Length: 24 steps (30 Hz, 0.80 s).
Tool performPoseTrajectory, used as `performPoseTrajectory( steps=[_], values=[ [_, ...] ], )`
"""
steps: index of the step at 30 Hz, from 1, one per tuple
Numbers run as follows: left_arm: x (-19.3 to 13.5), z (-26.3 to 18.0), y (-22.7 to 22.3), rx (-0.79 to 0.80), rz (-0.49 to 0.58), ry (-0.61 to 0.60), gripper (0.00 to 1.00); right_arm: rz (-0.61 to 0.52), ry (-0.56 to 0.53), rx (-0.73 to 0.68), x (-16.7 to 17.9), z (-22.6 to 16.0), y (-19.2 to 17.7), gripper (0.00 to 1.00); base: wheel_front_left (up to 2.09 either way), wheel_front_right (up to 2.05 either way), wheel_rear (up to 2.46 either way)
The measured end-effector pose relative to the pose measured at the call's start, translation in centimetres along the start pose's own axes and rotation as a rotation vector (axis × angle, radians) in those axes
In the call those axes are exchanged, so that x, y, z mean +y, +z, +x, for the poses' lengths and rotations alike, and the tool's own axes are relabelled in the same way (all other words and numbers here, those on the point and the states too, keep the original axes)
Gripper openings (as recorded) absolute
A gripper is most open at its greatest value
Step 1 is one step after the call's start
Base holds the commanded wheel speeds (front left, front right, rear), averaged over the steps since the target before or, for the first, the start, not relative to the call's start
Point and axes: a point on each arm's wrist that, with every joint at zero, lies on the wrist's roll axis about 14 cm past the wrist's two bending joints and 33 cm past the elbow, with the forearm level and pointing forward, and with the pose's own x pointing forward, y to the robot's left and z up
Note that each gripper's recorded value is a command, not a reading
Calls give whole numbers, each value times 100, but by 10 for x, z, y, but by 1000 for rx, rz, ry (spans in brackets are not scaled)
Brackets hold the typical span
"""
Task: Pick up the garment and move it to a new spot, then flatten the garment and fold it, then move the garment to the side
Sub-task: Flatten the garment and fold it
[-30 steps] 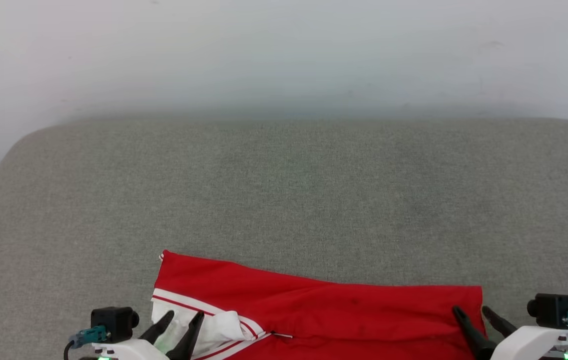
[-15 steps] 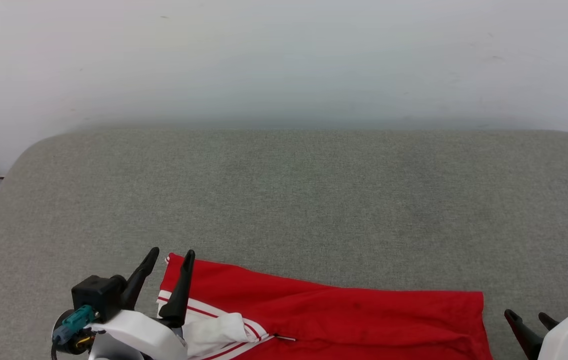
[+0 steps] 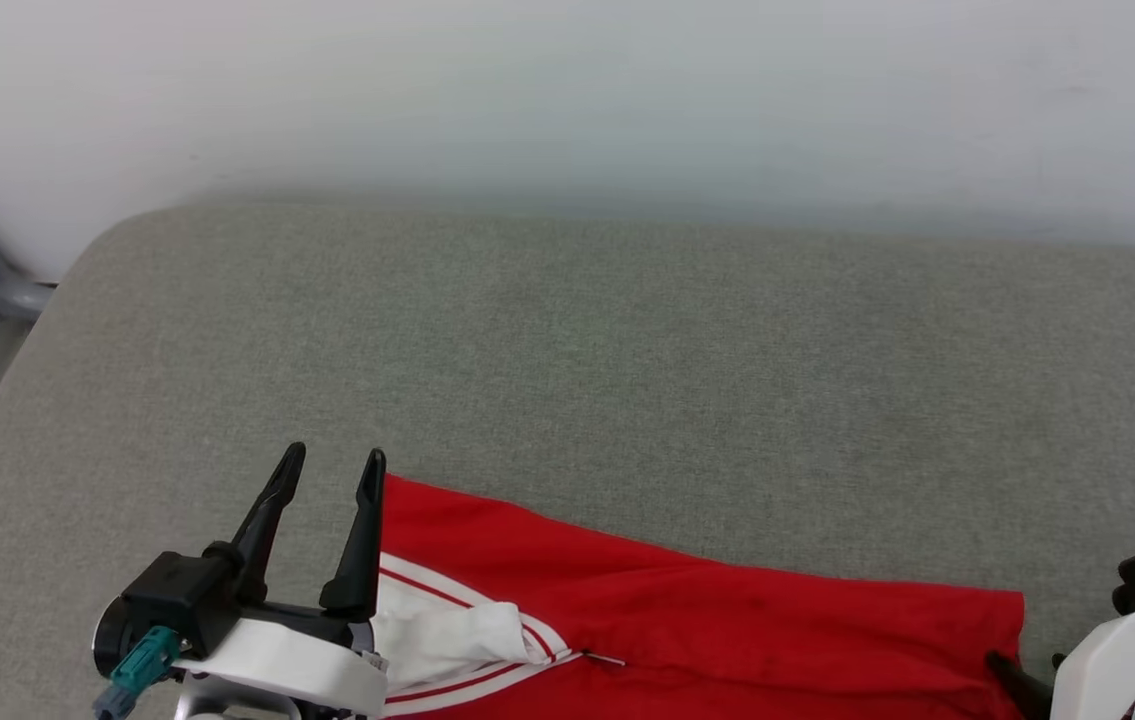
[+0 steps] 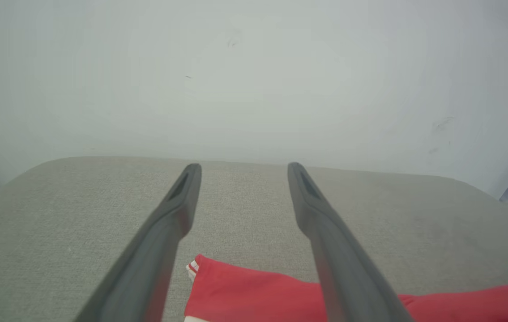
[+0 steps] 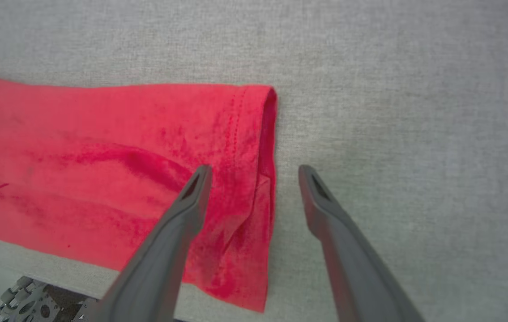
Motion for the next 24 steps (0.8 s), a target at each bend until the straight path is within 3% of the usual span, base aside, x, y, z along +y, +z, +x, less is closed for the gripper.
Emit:
performPoseTrajectory(
  steps=[10,11,12,24],
  values=[
    [11,1,-5,-4,8,44,100,25,50,245,16,33,-47,100,0,0,0],
    [12,1,-5,-3,11,46,100,32,55,259,17,33,-49,41,0,0,0],
    [12,1,-6,-4,11,46,100,36,59,266,17,34,-50,0,0,0,0],
    [8,-5,-4,-13,35,31,100,51,77,156,15,19,-21,0,0,0,0]
  ],
)
